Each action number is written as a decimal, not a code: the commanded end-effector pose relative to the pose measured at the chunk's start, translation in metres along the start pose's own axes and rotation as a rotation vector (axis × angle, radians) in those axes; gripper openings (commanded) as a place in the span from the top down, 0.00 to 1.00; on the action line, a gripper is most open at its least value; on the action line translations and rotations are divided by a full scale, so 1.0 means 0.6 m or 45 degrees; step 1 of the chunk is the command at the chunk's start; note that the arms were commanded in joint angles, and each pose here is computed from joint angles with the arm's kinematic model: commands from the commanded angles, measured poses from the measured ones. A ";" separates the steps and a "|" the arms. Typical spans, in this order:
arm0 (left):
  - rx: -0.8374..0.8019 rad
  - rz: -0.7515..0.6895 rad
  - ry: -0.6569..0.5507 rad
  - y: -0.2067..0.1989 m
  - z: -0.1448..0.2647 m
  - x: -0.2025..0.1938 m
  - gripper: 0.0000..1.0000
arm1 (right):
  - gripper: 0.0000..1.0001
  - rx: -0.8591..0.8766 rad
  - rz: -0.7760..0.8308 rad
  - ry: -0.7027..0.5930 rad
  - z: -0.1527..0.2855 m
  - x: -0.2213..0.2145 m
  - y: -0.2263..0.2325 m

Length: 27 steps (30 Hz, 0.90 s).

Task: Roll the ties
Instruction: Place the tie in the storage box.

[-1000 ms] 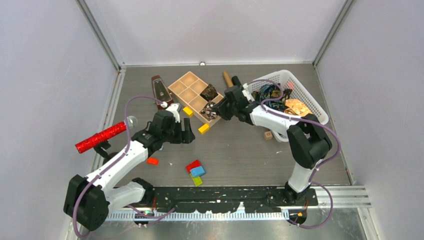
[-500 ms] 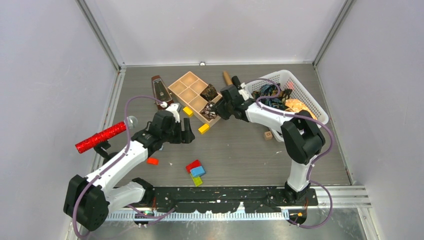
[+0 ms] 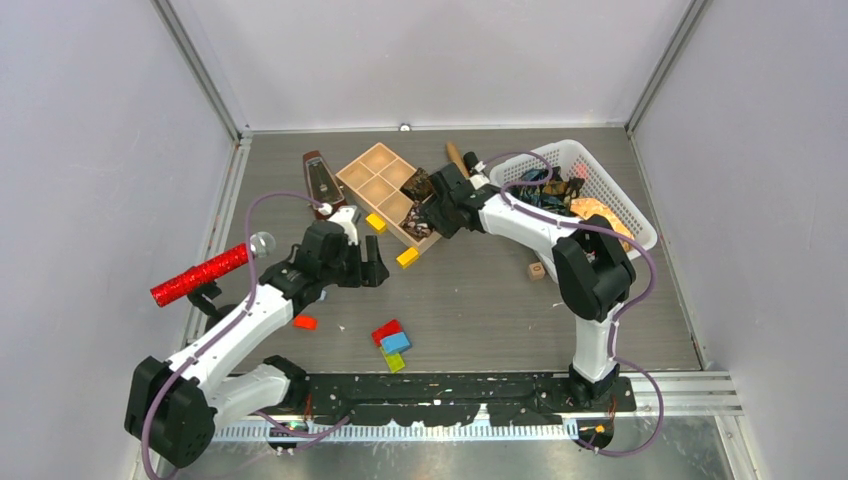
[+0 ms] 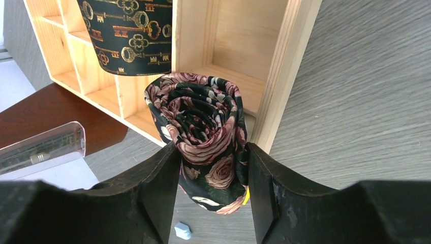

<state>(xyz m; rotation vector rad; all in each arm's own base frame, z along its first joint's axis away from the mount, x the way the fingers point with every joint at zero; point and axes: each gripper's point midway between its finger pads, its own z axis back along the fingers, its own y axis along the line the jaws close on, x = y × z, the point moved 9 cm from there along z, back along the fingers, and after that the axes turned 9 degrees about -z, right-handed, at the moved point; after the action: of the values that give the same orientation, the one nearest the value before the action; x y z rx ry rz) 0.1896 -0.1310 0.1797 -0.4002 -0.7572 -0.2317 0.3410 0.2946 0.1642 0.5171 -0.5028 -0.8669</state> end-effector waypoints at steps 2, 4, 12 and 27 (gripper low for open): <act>0.011 -0.007 -0.051 0.002 0.011 0.007 0.25 | 0.45 -0.094 -0.005 -0.107 0.002 -0.002 0.000; 0.010 -0.007 -0.055 0.002 0.013 0.008 0.25 | 0.45 -0.097 -0.006 -0.104 0.002 -0.008 0.002; 0.010 -0.002 -0.070 0.001 0.021 0.008 0.25 | 0.51 -0.096 -0.044 -0.117 0.005 -0.027 0.010; 0.007 0.008 -0.085 -0.001 0.031 0.010 0.25 | 0.58 -0.062 -0.215 -0.163 -0.005 -0.026 0.019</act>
<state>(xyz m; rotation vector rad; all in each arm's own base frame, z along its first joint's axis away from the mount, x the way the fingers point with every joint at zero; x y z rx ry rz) 0.1831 -0.1268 0.1909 -0.4100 -0.7995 -0.2275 0.3326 0.3144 0.1656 0.4710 -0.5002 -1.0072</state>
